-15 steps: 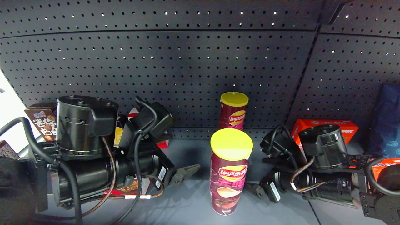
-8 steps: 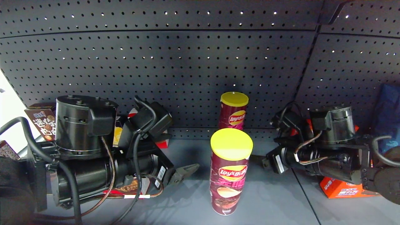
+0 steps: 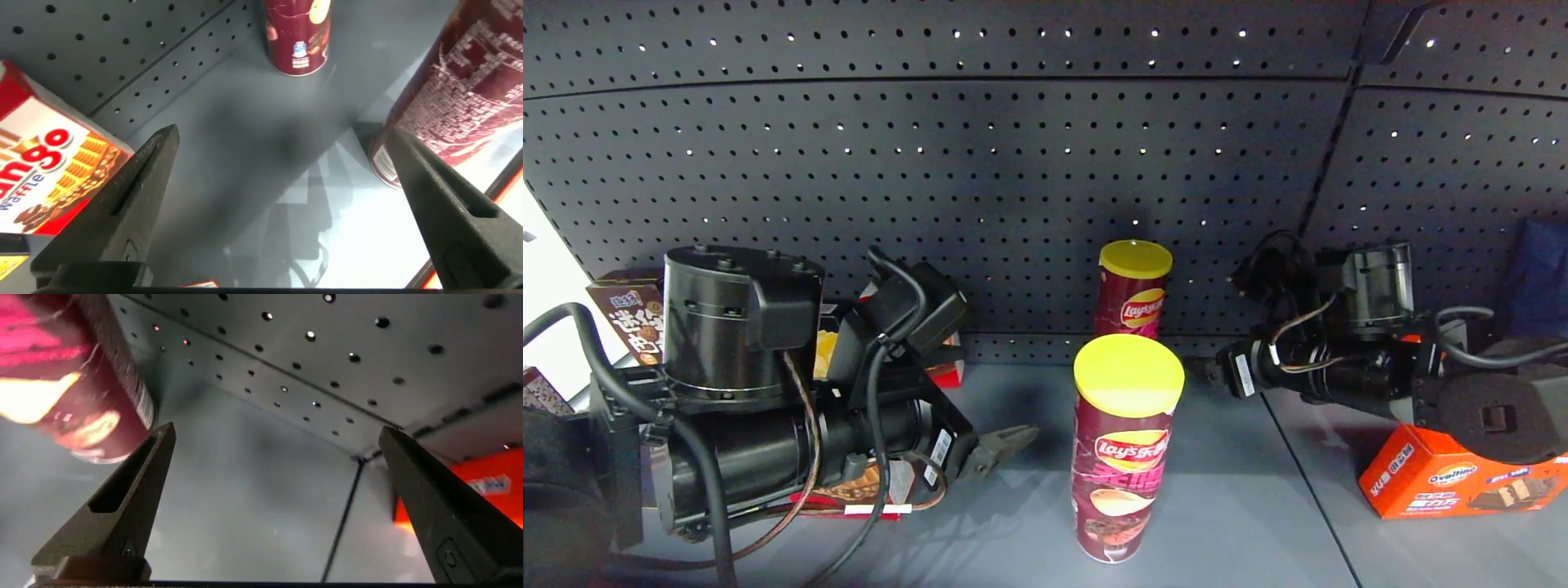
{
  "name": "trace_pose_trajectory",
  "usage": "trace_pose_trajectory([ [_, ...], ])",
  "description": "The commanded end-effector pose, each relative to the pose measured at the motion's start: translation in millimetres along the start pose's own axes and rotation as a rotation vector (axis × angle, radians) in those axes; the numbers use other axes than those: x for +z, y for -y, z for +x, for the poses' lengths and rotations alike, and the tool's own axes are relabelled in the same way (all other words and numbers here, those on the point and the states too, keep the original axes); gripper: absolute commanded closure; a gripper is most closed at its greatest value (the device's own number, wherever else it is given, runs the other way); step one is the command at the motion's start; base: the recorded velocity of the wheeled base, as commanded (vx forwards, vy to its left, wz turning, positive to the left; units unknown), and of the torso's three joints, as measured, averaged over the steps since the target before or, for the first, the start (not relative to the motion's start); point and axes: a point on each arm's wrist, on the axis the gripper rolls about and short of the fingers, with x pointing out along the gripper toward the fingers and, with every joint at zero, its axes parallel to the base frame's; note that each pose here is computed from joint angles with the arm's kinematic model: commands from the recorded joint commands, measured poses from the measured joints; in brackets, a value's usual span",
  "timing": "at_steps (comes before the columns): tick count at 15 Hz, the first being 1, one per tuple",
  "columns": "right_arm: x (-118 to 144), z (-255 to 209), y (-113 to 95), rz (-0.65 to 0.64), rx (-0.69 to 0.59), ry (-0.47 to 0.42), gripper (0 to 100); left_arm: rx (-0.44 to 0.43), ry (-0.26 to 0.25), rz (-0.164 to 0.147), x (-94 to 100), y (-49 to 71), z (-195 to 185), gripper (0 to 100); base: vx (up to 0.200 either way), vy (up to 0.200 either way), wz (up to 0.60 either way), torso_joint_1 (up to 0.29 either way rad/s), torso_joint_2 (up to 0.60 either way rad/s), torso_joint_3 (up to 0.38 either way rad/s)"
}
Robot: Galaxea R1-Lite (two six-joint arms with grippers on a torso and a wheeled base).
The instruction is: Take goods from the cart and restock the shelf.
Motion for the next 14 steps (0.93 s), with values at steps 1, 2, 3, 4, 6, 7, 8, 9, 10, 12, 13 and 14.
trace_pose_trajectory([
  [1,-3,17,-3,-0.004,0.003,-0.022,0,0.004,-0.001,-0.002,-0.4,-1.3,0,0,0.0,0.0,0.0,0.0,0.0,0.0],
  [2,-1,23,-4,-0.003,0.003,-0.017,0,0.01,-0.002,-0.005,-0.8,-3.3,0,0,0.0,0.0,0.0,0.0,0.0,0.0],
  [3,0,26,-4,-0.003,0.004,-0.016,0,0.011,-0.002,-0.006,-0.9,-3.7,0,0,0.0,0.0,0.0,0.0,0.0,0.0],
  [4,2,28,-4,-0.002,0.005,-0.011,0,0.014,-0.003,-0.007,-1.0,-4.5,0,0,0.0,0.0,0.0,0.0,0.0,0.0],
  [6,-1,33,-7,-0.005,0.012,-0.019,0,0.007,-0.001,-0.01,-1.5,-5.7,-1,0,0.0,0.0,0.0,0.0,0.0,0.0],
  [7,-1,33,-8,-0.006,0.014,-0.022,0,0.004,-0.001,-0.01,-1.5,-5.6,-1,0,0.0,0.0,0.0,0.0,0.0,0.0],
  [8,0,34,-9,-0.008,0.018,-0.019,0,0.004,-0.001,-0.01,-1.3,-5.7,0,0,0.0,0.0,0.0,0.0,0.0,0.0],
  [9,-1,37,-11,-0.009,0.021,-0.02,0,0.005,0.001,-0.009,-0.8,-5.8,0,0,0.0,0.0,0.0,0.0,0.0,0.0],
  [10,1,39,-12,-0.009,0.023,-0.014,0,0.005,0.002,-0.009,-0.6,-5.8,-1,0,0.0,0.0,0.0,0.0,0.0,0.0],
  [12,5,44,-19,-0.014,0.035,-0.002,0,0.004,0.004,-0.007,-0.1,-5.5,-1,0,0.0,0.0,0.0,0.0,0.0,0.0],
  [13,6,44,-20,-0.015,0.037,0.002,0,0.004,0.002,-0.007,-0.3,-5.5,0,0,0.0,0.0,0.0,0.0,0.0,0.0],
  [14,7,45,-24,-0.02,0.047,0.003,0,0.004,0.002,-0.007,-0.5,-5.4,-1,0,0.0,0.0,0.0,0.0,0.0,0.0],
])
